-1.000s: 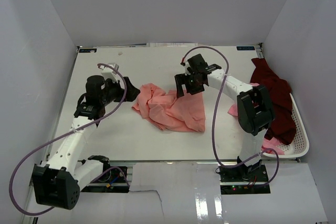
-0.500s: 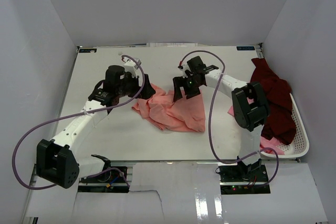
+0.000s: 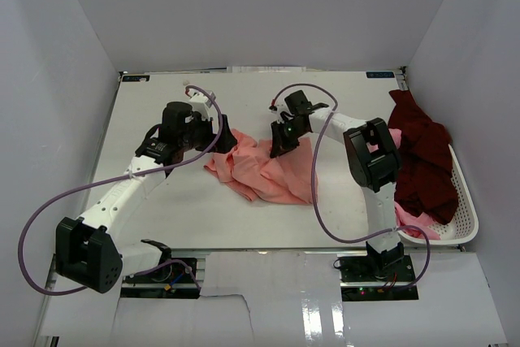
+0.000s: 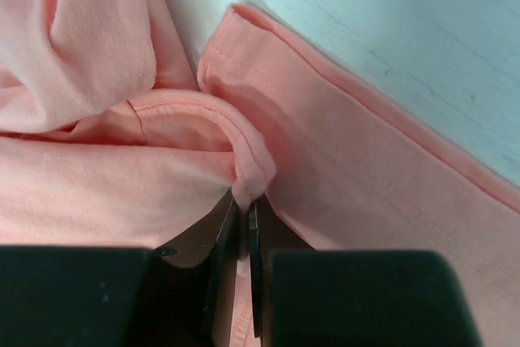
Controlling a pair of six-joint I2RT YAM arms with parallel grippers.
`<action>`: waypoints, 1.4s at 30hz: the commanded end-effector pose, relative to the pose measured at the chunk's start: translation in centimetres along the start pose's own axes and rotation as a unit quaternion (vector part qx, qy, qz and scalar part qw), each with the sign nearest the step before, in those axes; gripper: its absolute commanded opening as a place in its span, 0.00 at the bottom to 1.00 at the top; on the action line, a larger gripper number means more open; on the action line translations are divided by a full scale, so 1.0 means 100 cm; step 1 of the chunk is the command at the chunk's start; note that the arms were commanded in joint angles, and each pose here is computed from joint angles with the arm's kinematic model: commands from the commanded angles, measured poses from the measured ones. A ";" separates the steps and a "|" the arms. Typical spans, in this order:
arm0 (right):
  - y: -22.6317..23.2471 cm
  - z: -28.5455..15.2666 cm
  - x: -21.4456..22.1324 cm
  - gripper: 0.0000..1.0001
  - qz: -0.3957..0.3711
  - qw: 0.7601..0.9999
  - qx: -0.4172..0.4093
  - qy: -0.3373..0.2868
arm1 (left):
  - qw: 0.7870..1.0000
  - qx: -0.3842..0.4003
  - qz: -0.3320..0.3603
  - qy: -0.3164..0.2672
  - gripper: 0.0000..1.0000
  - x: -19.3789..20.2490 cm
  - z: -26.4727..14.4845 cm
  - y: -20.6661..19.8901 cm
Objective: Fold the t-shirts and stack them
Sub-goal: Flatten out the tshirt
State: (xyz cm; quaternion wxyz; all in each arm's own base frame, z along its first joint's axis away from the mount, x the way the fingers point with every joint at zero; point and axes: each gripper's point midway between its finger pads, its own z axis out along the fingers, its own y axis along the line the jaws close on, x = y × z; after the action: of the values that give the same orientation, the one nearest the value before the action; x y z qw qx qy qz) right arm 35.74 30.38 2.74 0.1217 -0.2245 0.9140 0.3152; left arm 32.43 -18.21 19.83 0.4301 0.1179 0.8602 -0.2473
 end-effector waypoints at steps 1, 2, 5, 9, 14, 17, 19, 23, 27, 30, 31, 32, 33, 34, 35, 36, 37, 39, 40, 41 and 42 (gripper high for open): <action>-0.002 -0.026 -0.044 0.11 -0.016 0.998 -0.001 -0.059 | 1.000 -0.006 0.006 -0.016 0.98 -0.006 -0.010 -0.001; -0.005 -0.031 -0.051 0.11 -0.015 0.998 0.004 -0.068 | 1.000 -0.008 0.006 -0.014 0.98 -0.005 -0.009 0.000; -0.018 -0.058 -0.085 0.08 -0.014 0.994 0.023 -0.102 | 1.000 -0.011 0.003 -0.010 0.98 -0.004 -0.007 0.001; -0.037 -0.092 -0.133 0.08 -0.011 0.988 0.040 -0.149 | 1.000 -0.013 0.000 -0.009 0.98 -0.005 -0.004 0.002; -0.024 -0.141 -0.168 0.08 -0.026 0.980 0.014 -0.197 | 1.000 -0.018 0.001 -0.009 0.98 -0.007 -0.005 0.003; 0.007 -0.154 -0.145 0.09 -0.038 0.981 -0.016 -0.191 | 1.000 -0.020 -0.001 -0.006 0.98 -0.003 -0.005 0.004; 0.020 -0.142 -0.120 0.10 -0.039 0.985 -0.018 -0.166 | 1.000 -0.019 -0.007 -0.001 0.98 0.001 -0.003 0.005; 0.048 -0.115 -0.027 0.11 -0.034 0.995 -0.024 -0.086 | 1.000 -0.017 -0.013 0.008 0.98 0.007 0.000 0.005; 0.057 -0.098 0.050 0.12 -0.027 0.999 0.006 -0.030 | 1.000 -0.017 -0.011 0.009 0.98 0.007 0.000 0.005; 0.043 -0.093 0.108 0.13 0.010 0.999 0.028 0.026 | 1.000 -0.014 -0.011 0.011 0.98 0.008 0.002 0.004; 0.038 -0.092 0.121 0.14 0.020 0.998 0.038 0.045 | 1.000 -0.012 -0.012 0.012 0.98 0.008 0.002 0.004; 0.033 -0.090 0.136 0.15 0.029 0.996 0.048 0.065 | 1.000 -0.012 -0.013 0.014 0.98 0.009 0.003 0.004; 0.023 -0.088 0.156 0.18 0.042 0.992 0.071 0.094 | 1.000 -0.010 -0.013 0.013 0.98 0.009 0.003 0.003; 0.016 -0.088 0.165 0.21 0.049 0.989 0.086 0.106 | 1.000 -0.010 -0.014 0.014 0.98 0.009 0.003 0.003; 0.010 -0.086 0.171 0.29 0.055 0.987 0.100 0.115 | 1.000 -0.009 -0.015 0.013 0.98 0.009 0.004 0.004; 0.002 -0.087 0.173 0.48 0.056 0.984 0.122 0.117 | 1.000 -0.008 -0.015 0.015 0.98 0.010 0.004 0.003; -0.001 -0.087 0.171 0.59 0.059 0.983 0.131 0.118 | 1.000 -0.008 -0.016 0.015 0.98 0.010 0.005 0.003; 0.003 -0.091 0.150 0.74 0.054 0.985 0.133 0.093 | 1.000 -0.007 -0.015 0.016 0.98 0.011 0.005 0.003; 0.007 -0.093 0.140 0.75 0.049 0.987 0.130 0.079 | 1.000 -0.008 -0.015 0.016 0.98 0.011 0.004 0.003; 0.012 -0.095 0.128 0.76 0.045 0.989 0.124 0.065 | 1.000 -0.007 -0.012 0.012 0.98 0.008 0.003 0.002; 0.016 -0.098 0.116 0.76 0.039 0.991 0.121 0.050 | 1.000 -0.009 -0.011 0.012 0.98 0.009 0.003 0.003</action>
State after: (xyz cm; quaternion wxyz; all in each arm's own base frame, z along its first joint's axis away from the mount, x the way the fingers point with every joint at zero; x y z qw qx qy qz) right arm 20.55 19.90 3.88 0.0238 -0.1883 0.9638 0.1873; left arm 32.49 -17.88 18.53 0.4140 0.1026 0.8728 -0.2370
